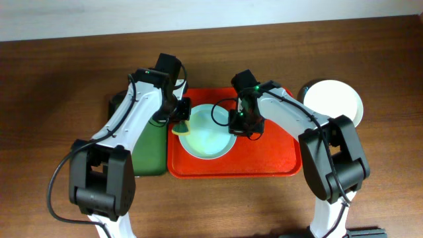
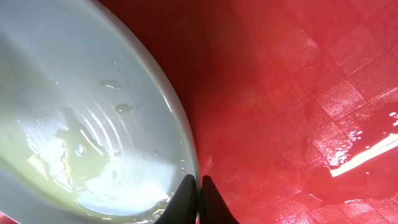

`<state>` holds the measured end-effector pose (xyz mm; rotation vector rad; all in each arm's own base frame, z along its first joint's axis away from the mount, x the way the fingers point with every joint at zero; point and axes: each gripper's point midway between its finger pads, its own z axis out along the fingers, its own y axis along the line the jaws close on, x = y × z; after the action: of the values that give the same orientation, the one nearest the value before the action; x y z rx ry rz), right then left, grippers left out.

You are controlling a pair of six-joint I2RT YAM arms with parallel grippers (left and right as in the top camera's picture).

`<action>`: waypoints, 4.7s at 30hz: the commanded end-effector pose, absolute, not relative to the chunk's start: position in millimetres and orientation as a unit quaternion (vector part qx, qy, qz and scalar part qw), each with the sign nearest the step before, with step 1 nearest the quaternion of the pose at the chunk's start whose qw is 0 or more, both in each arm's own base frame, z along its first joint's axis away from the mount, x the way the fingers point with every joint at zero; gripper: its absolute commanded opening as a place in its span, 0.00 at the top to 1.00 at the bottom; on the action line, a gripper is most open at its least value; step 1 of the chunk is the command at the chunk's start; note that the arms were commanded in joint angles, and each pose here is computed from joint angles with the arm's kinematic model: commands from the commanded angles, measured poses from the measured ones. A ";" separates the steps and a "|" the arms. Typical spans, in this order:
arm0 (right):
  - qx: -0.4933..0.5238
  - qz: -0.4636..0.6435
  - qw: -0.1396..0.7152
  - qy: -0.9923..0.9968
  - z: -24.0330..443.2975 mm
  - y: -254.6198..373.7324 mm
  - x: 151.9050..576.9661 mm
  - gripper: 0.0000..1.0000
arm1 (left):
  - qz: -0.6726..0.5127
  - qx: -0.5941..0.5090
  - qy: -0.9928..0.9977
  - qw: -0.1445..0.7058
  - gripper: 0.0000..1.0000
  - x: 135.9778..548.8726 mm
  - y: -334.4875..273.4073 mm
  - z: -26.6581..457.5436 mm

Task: Clean dirty plates on tray and stack at the side
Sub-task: 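Scrub the light blue plate with the sponge while right gripper holds it, then return the sponge to the green tray and withdraw the left gripper, then lift the light blue plate with the right gripper and carry it right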

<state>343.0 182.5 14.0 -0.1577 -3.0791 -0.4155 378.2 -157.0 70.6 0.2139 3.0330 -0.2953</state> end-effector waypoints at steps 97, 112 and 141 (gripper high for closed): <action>-0.022 -0.116 -0.063 -0.991 -3.9 155.1 351.0 0.49 | -0.052 -0.094 0.949 0.295 0.01 315.8 -12.4 272.8; -0.053 -0.274 -0.134 -0.951 103.5 216.4 378.6 0.96 | -0.052 -0.094 0.949 0.295 0.01 315.8 -12.4 272.8; 0.331 0.059 -0.659 -0.673 271.8 379.3 424.6 0.96 | -0.052 -0.094 0.949 0.295 0.01 315.8 -12.4 272.8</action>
<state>429.4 369.6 245.2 1.6021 -4.2093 0.0061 315.9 -13.7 265.1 -0.2506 2.5513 -0.1401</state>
